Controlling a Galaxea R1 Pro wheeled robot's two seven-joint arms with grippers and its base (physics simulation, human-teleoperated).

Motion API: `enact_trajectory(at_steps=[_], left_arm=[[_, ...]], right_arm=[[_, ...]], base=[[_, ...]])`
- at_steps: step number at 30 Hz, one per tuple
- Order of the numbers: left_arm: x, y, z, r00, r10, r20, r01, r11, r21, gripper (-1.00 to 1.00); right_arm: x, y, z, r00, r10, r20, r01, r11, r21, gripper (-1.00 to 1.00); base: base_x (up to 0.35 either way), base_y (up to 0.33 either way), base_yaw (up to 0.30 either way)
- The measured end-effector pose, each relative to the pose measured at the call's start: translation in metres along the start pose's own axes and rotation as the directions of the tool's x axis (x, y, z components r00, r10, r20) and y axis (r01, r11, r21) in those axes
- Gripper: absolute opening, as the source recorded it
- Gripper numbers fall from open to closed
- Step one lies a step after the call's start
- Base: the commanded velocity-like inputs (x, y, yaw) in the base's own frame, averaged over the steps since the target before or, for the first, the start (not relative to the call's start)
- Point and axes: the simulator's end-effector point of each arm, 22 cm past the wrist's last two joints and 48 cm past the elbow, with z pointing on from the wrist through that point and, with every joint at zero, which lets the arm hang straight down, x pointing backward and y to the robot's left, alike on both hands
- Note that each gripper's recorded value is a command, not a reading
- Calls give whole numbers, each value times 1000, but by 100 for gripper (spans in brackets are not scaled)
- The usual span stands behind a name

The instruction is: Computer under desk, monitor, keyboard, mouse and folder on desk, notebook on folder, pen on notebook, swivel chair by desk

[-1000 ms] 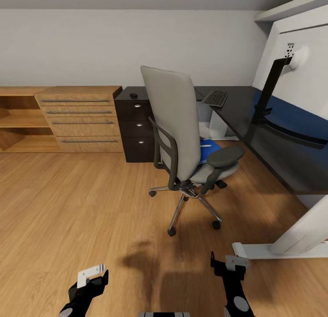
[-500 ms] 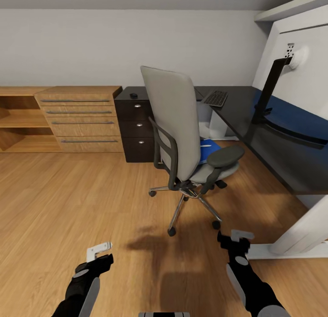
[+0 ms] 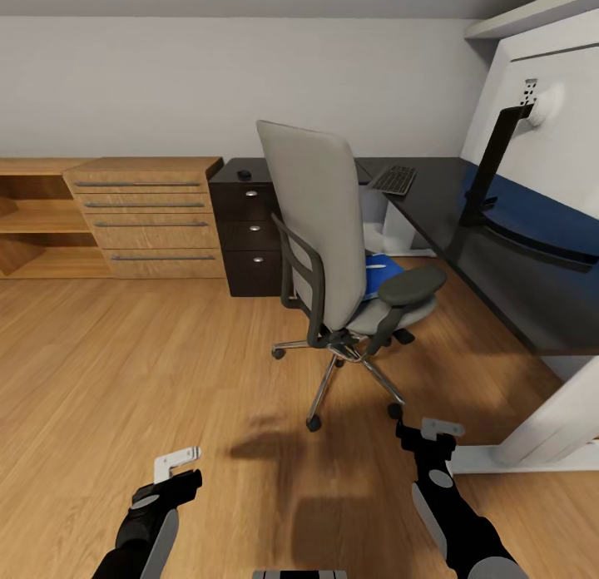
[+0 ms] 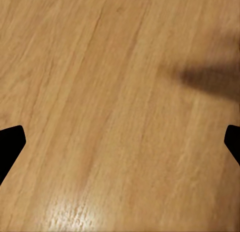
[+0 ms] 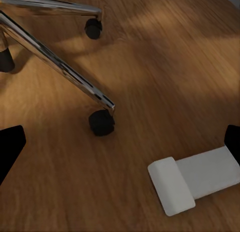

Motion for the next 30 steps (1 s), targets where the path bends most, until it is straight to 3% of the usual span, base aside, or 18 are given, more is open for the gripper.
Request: enact_trajectory(at_steps=[30], left_arm=[[1,0,1,1000,3,-3,-3,1000,-1,100]], right_arm=[[-3,0,0,1000,0,8,0,1000,-1,100]], base=[[0,0,0]])
